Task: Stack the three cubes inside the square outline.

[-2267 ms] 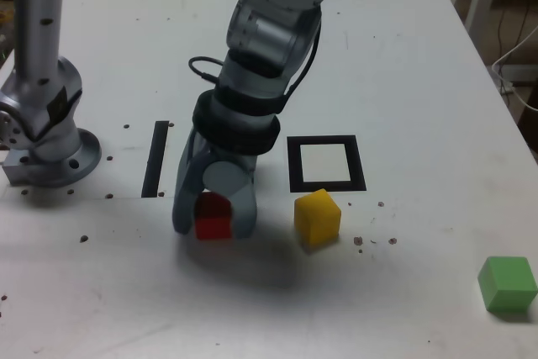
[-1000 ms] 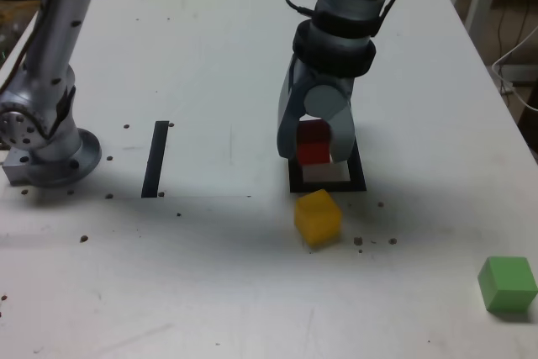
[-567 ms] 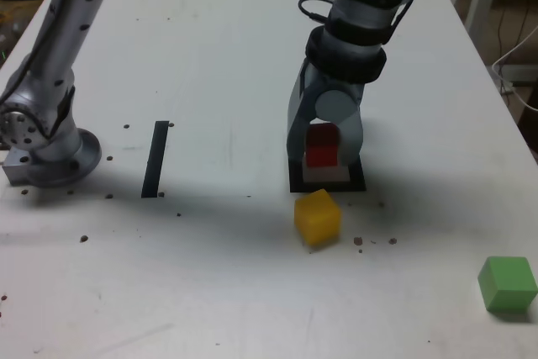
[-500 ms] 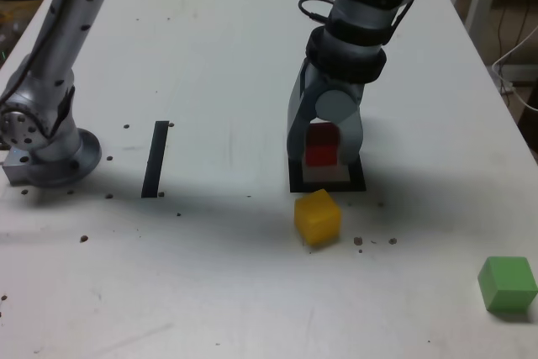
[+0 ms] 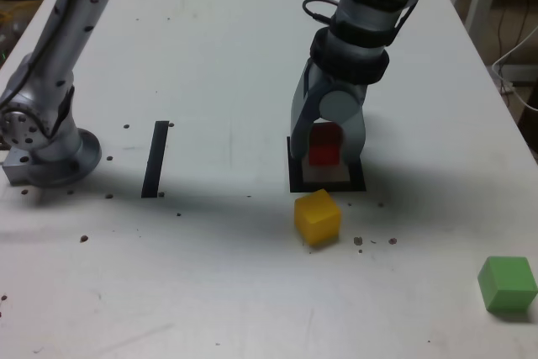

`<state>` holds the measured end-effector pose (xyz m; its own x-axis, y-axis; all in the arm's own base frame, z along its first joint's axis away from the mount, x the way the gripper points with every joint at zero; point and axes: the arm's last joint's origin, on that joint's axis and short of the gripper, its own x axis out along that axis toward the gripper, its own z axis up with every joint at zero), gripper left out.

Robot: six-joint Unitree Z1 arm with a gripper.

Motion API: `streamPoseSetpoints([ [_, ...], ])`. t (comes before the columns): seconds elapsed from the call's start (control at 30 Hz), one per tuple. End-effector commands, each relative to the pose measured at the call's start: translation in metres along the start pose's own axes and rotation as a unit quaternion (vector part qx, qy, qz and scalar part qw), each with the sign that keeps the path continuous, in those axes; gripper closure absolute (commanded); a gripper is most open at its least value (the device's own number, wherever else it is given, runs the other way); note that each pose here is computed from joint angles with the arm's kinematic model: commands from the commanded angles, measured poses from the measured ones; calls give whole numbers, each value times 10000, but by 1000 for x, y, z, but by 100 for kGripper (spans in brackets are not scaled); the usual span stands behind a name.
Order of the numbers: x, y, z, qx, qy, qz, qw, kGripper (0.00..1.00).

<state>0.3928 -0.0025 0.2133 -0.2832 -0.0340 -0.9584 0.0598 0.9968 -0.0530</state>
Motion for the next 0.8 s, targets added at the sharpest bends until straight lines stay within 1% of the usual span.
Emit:
streamPoseSetpoints([
  [0.0,2,1,2,6,14,-2,10000,70],
  [0.07,2,1,2,16,20,-8,10000,66],
  [0.1,2,1,2,22,23,-14,10000,62],
  [0.17,3,1,2,44,27,-28,10000,48],
  [0.27,3,1,2,72,34,-45,10000,23],
  [0.33,4,1,2,86,40,-50,9999,11],
  [0.43,4,1,2,84,54,-52,9999,7],
  [0.77,3,3,-2,64,61,-60,9999,3],
])
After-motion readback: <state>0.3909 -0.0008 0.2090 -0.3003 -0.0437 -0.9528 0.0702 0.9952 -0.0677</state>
